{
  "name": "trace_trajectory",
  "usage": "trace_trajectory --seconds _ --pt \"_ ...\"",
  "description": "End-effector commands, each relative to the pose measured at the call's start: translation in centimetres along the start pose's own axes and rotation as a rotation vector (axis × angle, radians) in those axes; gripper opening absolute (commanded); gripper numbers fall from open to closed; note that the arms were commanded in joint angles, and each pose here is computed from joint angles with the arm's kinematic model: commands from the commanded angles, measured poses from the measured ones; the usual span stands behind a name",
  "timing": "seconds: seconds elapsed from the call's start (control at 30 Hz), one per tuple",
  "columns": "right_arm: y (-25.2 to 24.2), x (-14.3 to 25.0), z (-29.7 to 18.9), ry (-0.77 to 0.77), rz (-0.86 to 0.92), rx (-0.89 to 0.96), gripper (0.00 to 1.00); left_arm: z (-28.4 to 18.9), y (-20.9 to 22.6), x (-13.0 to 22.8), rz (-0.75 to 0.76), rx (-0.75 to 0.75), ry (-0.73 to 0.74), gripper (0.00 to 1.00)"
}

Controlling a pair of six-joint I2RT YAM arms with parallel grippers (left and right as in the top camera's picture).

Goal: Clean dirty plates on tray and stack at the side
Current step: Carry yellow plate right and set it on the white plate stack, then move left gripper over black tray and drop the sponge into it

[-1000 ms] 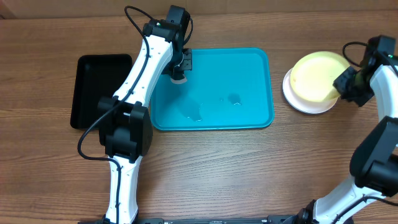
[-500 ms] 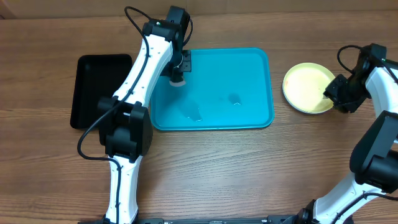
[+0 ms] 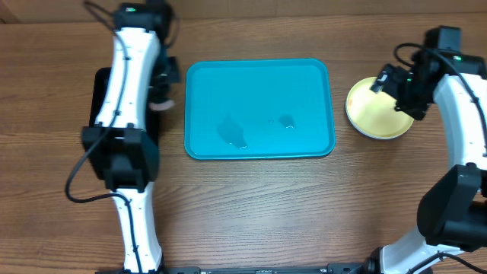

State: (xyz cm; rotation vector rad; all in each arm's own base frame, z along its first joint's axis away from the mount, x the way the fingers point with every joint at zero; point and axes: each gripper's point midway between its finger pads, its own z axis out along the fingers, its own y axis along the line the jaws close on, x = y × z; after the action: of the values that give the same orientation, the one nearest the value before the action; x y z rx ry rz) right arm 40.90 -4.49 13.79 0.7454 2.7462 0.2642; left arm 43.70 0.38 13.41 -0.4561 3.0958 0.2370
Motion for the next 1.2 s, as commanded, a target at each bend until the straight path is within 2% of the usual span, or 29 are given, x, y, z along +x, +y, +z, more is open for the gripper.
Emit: trace_trajectory --seconds 0.0,0.13,0.33,0.53,0.57,0.6,0.63,0.83,1.03,1.17 --pt "2.7 0.1 -0.4 -0.025 -0.08 -0.045 0.95 0.7 3.9 -1.1 -0.063 -0.065 -0.011 0.04" --pt "4.8 0.4 -0.2 -0.038 -0.129 -0.068 0.95 3.6 5.7 -1.5 -0.06 -0.068 0.024 0.04" --pt "5.9 1.0 -0.1 -0.037 -0.157 -0.075 0.95 10.3 5.8 -0.5 -0.048 -0.079 0.079 0.04" --pt "5.4 1.2 -0.1 -0.03 -0.159 -0.054 0.96 11.8 5.5 -0.7 -0.049 -0.078 0.059 0.04" --pt "5.4 1.2 -0.1 -0.029 -0.159 -0.053 0.95 11.6 5.5 -0.9 -0.05 -0.076 0.054 0.09" --pt "5.4 1.2 -0.1 -0.029 -0.159 -0.053 0.95 11.4 5.5 -1.0 -0.051 -0.076 0.051 0.45" --pt "5.5 1.2 -0.1 -0.03 -0.159 -0.054 0.95 11.2 5.6 -1.1 -0.053 -0.076 0.049 1.0" --pt "5.8 0.8 -0.6 -0.042 -0.164 -0.06 0.95 6.9 6.2 -2.1 -0.059 -0.077 0.014 1.0" --pt "6.5 -0.4 -4.9 -0.081 -0.212 -0.051 0.96 -4.2 7.3 -3.2 -0.09 -0.043 -0.178 1.0" --pt "6.6 -1.2 -9.5 -0.141 -0.214 -0.021 0.98 -11.9 7.7 -1.6 -0.118 0.005 -0.331 1.0"
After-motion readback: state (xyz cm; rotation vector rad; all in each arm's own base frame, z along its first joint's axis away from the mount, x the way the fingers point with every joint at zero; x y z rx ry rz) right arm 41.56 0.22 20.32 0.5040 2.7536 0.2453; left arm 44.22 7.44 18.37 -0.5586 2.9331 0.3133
